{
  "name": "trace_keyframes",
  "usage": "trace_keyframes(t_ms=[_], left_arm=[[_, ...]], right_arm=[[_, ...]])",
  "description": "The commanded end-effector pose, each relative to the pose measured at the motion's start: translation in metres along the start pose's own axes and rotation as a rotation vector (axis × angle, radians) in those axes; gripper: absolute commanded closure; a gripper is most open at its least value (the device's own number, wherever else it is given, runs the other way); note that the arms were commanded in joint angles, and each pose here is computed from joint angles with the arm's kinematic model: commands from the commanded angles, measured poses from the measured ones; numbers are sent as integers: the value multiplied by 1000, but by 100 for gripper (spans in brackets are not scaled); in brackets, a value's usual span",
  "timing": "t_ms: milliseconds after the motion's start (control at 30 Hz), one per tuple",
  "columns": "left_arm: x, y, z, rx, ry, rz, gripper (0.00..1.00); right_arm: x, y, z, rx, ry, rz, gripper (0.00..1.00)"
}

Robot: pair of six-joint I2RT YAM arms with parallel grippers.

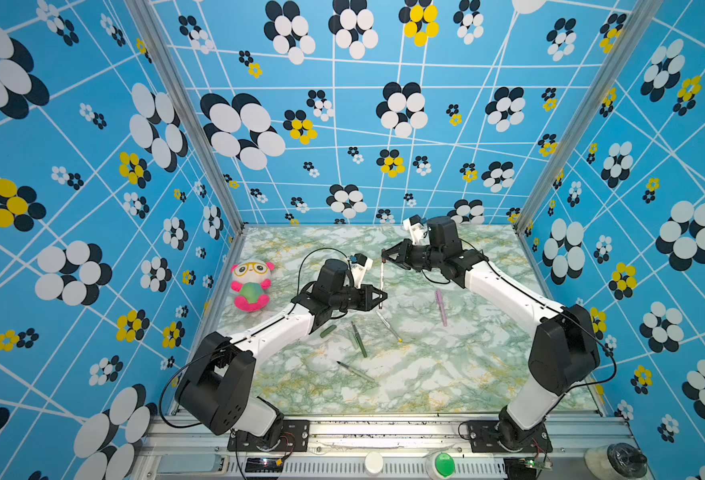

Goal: Insert the pens into the pen caps
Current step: 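Push the red cap onto the marker tip with the right gripper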

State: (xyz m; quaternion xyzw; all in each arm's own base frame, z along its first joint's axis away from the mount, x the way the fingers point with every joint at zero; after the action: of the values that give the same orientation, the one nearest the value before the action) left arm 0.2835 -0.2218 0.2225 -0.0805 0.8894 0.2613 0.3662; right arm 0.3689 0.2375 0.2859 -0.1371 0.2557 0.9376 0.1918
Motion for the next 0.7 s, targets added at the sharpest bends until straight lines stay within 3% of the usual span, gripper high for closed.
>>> trace_keyframes(t_ms=[0, 667], left_arm=[[1, 1, 3, 3, 10, -11, 100], [3, 2, 2, 10, 5, -10, 100]], right_arm=[[3, 5, 13, -25, 16, -6, 100], [-4, 2, 15, -30, -7, -37, 100]])
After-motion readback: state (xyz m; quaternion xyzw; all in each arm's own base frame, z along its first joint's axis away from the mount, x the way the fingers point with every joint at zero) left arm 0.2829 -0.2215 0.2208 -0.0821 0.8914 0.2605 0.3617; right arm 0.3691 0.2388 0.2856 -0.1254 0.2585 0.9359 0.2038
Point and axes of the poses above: each gripper's point midway between its finger pads, its own y axis back along the fingers, its own z axis along the line the jaws close on, x = y × z, the point moved 9 cm from there along y, back along the fingers, and after that the axes turned 8 degrees about -y, right-handed, at the moved point
